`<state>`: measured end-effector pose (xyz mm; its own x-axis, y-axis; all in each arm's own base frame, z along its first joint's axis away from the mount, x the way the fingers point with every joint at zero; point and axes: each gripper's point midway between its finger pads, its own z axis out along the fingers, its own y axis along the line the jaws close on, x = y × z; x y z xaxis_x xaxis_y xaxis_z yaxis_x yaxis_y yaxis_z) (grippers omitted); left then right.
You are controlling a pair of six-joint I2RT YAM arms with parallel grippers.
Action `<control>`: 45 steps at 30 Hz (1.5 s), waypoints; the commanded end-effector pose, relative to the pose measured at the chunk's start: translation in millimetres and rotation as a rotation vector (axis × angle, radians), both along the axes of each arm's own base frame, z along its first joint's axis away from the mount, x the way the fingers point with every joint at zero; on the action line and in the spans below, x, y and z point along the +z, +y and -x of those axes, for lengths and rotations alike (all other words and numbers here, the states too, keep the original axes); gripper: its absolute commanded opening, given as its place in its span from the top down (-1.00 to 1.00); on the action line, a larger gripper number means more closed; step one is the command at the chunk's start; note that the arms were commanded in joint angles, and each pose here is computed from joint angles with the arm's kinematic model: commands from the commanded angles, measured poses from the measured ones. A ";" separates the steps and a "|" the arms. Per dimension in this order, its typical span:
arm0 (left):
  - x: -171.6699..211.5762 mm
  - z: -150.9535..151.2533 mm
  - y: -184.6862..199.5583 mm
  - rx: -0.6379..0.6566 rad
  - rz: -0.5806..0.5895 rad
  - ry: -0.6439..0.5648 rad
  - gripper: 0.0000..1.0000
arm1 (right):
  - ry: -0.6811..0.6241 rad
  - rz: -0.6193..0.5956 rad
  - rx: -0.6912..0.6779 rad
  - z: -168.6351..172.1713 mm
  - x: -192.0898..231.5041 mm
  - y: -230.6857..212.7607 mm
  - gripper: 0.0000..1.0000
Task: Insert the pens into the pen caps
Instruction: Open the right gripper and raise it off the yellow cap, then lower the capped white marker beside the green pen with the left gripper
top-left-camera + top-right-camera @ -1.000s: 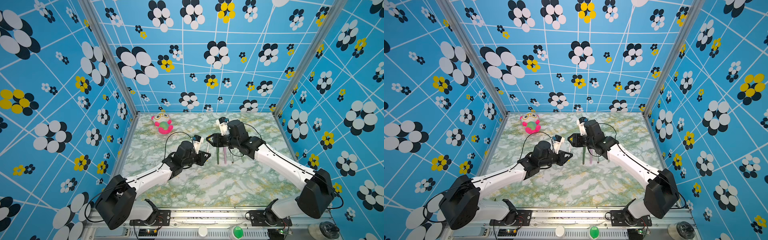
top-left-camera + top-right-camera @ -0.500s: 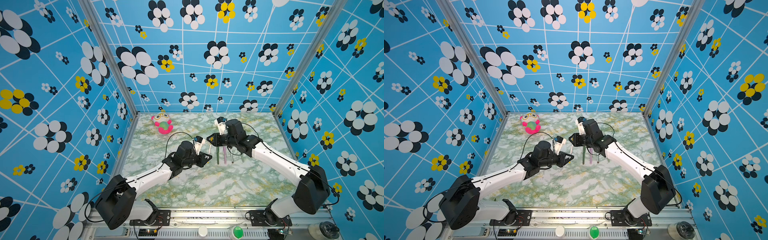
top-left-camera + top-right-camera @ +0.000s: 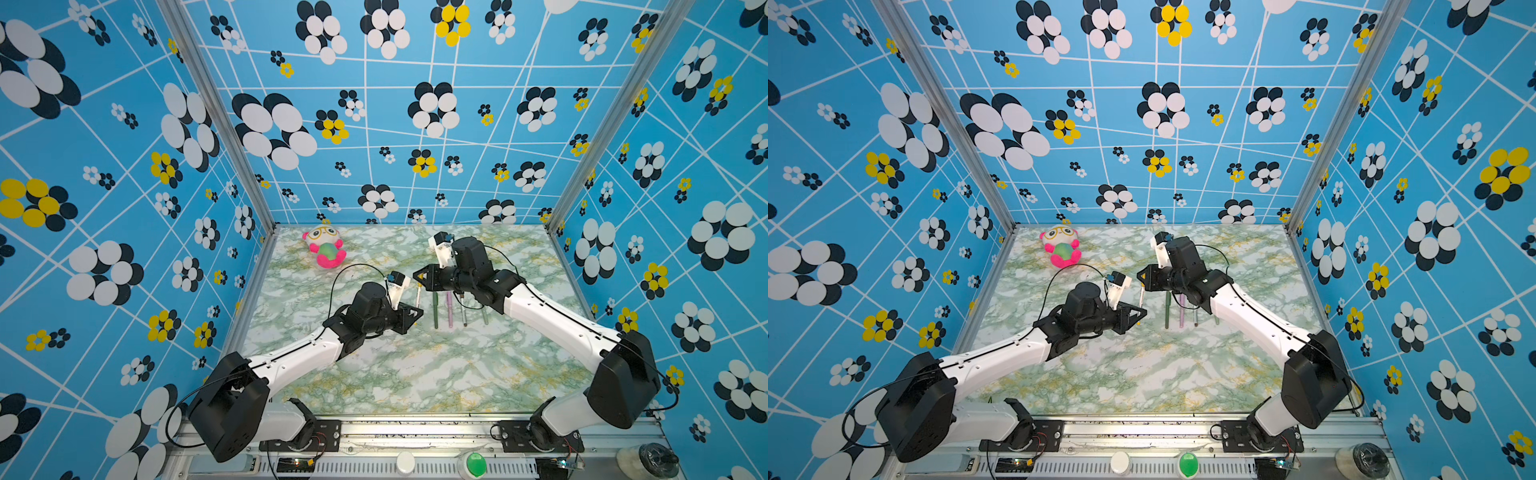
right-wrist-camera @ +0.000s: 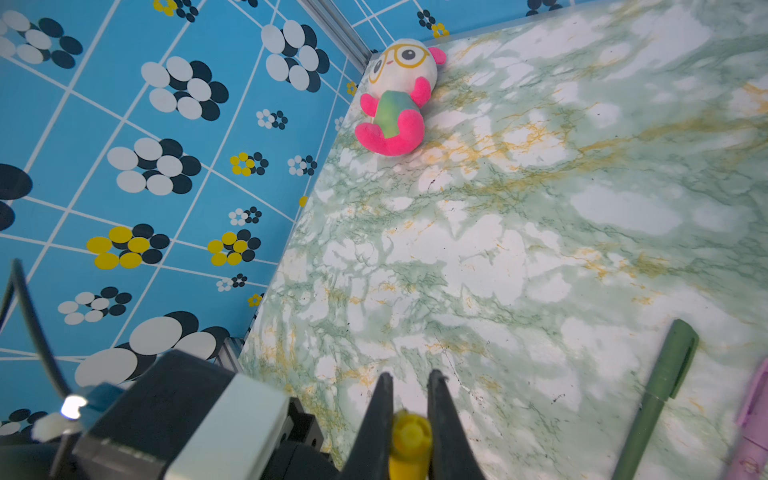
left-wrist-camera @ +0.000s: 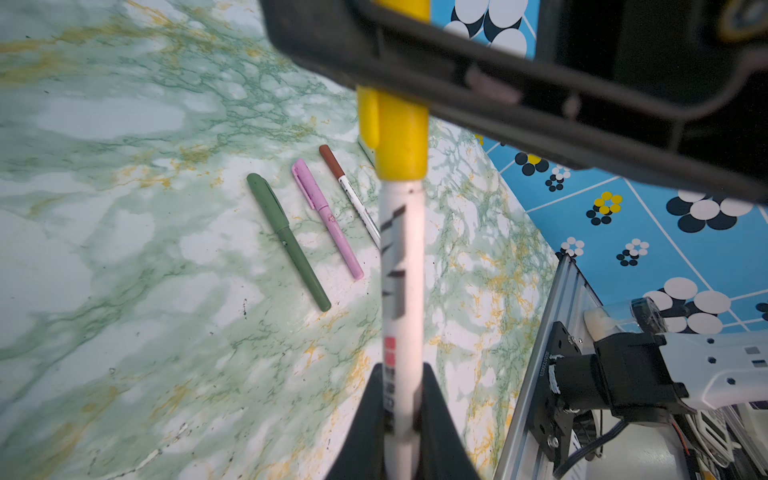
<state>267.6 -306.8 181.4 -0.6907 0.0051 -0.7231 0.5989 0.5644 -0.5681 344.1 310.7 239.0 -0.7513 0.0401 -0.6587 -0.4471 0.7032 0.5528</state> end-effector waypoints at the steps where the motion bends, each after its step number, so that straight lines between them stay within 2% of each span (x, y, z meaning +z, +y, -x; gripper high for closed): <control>1: 48.5 -11.5 0.2 0.018 0.064 -0.216 1.00 | 0.052 0.034 0.010 9.2 -20.2 -6.0 0.95; 5: 71.1 -17.5 -1.8 0.017 0.073 -0.324 1.00 | 0.067 0.032 0.021 13.7 -23.8 -6.5 0.96; 17: 117.8 -36.3 -5.0 0.069 0.148 -0.500 1.00 | 0.103 0.017 0.030 21.2 -35.2 -5.8 0.97; 25: 140.9 -52.7 -9.3 0.086 0.172 -0.561 1.00 | 0.134 0.009 0.034 28.3 -48.4 -3.7 0.97; 37: 195.8 -85.0 7.1 0.154 0.253 -0.662 1.00 | 0.211 0.013 0.040 49.0 -82.2 1.8 0.97; 45: 215.7 -100.5 15.2 0.177 0.283 -0.706 1.00 | 0.274 0.008 0.063 65.3 -105.9 17.6 0.97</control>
